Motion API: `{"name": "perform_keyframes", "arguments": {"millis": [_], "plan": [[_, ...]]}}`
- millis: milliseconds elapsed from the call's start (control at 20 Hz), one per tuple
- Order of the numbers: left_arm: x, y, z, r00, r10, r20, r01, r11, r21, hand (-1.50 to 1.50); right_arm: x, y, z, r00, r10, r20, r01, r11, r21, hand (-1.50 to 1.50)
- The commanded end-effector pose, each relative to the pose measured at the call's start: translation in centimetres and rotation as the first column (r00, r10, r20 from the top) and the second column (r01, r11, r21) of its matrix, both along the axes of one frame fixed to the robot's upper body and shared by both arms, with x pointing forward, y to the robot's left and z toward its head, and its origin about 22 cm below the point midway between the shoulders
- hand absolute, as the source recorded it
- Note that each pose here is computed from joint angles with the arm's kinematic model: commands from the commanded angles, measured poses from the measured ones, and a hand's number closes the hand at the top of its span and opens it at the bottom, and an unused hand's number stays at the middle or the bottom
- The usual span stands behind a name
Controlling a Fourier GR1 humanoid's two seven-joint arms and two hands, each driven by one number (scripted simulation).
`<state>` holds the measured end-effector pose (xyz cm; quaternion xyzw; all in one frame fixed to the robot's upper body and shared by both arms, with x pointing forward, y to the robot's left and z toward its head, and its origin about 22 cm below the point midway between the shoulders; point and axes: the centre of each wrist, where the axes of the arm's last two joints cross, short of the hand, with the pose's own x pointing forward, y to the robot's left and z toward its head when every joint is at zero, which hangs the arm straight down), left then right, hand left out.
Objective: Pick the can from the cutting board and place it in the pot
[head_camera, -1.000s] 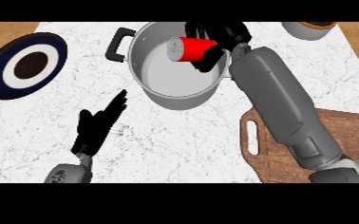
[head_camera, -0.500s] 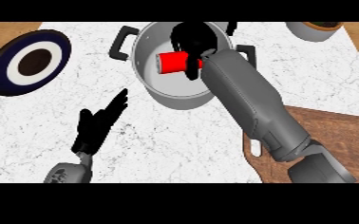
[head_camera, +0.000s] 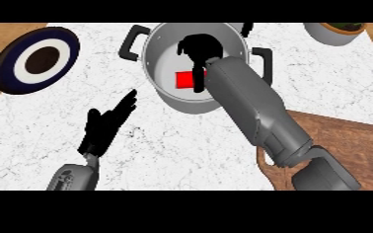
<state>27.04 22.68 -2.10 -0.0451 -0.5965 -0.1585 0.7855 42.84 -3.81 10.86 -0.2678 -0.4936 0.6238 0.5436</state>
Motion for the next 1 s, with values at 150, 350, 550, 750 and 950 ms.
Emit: {"name": "perform_keyframes", "arguments": {"millis": [150,350,550,750,950], "plan": [[0.4,-1.2,0.4,1.000,-0.018,0.020,0.018,1.000,0.005,0.00,0.1,-0.4,2.7,0.993,-0.083,0.084,0.024,0.840,0.541,-1.50],[-0.3,-0.6,-0.3,1.000,0.006,0.001,-0.006,1.000,0.002,0.00,0.7,-1.4,4.4,0.972,-0.219,0.085,0.082,0.657,0.750,-1.50],[-0.5,0.8,-0.2,1.000,0.020,-0.017,-0.021,1.000,-0.019,0.00,1.3,-2.5,4.6,0.928,-0.366,0.066,0.144,0.516,0.845,-1.50],[0.6,1.1,0.7,0.998,0.060,0.007,-0.060,0.998,-0.012,0.00,1.9,-4.5,4.7,0.913,-0.399,0.080,0.099,0.408,0.907,-1.50],[-1.3,1.2,-0.5,0.999,0.053,0.002,-0.053,0.999,-0.003,0.00,2.9,-9.4,3.4,0.905,-0.422,0.049,0.102,0.329,0.939,-1.50]]}}
